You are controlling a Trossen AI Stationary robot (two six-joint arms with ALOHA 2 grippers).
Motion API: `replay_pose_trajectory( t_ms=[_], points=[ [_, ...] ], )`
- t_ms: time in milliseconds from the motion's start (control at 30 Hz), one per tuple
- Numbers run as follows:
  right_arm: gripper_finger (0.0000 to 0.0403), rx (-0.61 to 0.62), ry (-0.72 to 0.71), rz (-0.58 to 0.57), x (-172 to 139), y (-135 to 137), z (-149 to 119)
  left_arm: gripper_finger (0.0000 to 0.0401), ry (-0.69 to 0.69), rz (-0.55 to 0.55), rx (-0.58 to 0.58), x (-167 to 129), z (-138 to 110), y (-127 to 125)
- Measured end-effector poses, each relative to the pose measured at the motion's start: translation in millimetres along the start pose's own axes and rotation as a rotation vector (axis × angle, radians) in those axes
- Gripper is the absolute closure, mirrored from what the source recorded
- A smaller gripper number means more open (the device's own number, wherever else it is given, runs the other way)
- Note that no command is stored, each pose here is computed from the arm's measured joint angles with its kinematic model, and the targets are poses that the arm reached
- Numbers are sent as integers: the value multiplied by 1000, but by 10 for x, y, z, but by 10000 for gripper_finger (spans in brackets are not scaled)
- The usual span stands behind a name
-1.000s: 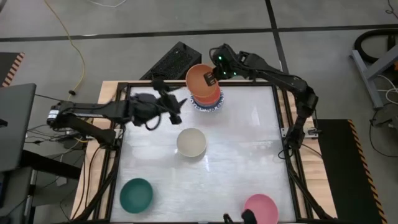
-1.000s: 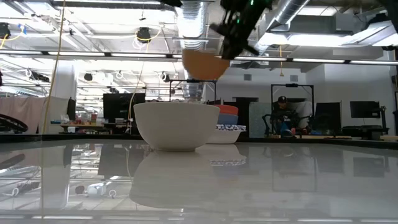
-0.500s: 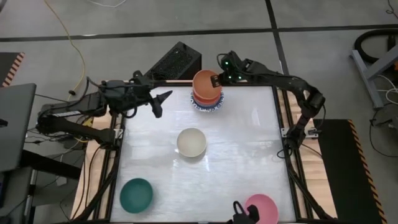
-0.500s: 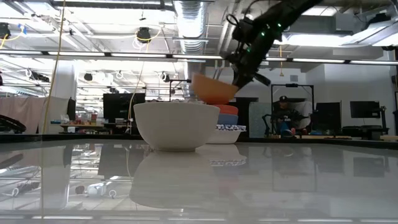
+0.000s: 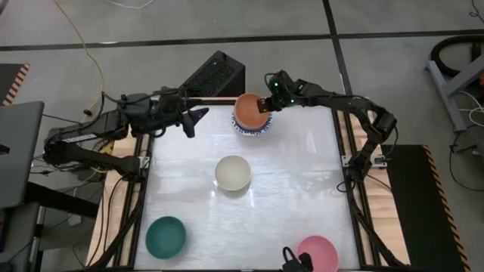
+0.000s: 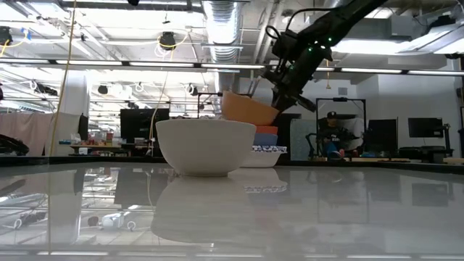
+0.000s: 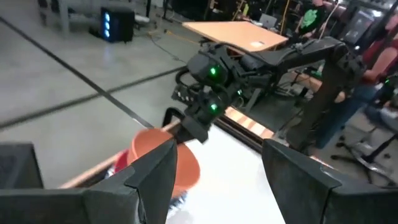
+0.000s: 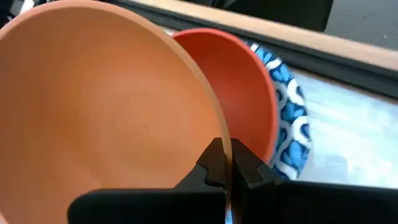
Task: Nest bowls inside each other
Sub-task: Stack the light orange bowl on top of the orange bowl
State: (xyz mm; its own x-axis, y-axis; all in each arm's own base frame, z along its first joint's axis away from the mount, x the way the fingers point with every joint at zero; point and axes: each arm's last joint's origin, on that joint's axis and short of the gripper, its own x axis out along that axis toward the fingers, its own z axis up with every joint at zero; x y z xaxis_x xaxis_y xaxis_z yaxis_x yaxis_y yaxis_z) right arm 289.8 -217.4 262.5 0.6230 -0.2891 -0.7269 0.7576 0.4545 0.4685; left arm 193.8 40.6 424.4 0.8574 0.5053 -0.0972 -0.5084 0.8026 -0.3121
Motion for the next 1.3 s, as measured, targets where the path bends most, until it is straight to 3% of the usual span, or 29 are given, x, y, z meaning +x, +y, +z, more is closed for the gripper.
replay_pose_trajectory(
  t_ms=[367,967,1300],
  points=[
    [395,18,48,-50,-10,-78,-27,177,43,0,-112,-16,-29,28],
    [378,29,68,-47,-9,-65,-52,177,60,1,-117,-17,-44,32],
    [277,32,68,-47,-10,-65,-51,177,61,1,-110,-17,-45,32]
  ],
)
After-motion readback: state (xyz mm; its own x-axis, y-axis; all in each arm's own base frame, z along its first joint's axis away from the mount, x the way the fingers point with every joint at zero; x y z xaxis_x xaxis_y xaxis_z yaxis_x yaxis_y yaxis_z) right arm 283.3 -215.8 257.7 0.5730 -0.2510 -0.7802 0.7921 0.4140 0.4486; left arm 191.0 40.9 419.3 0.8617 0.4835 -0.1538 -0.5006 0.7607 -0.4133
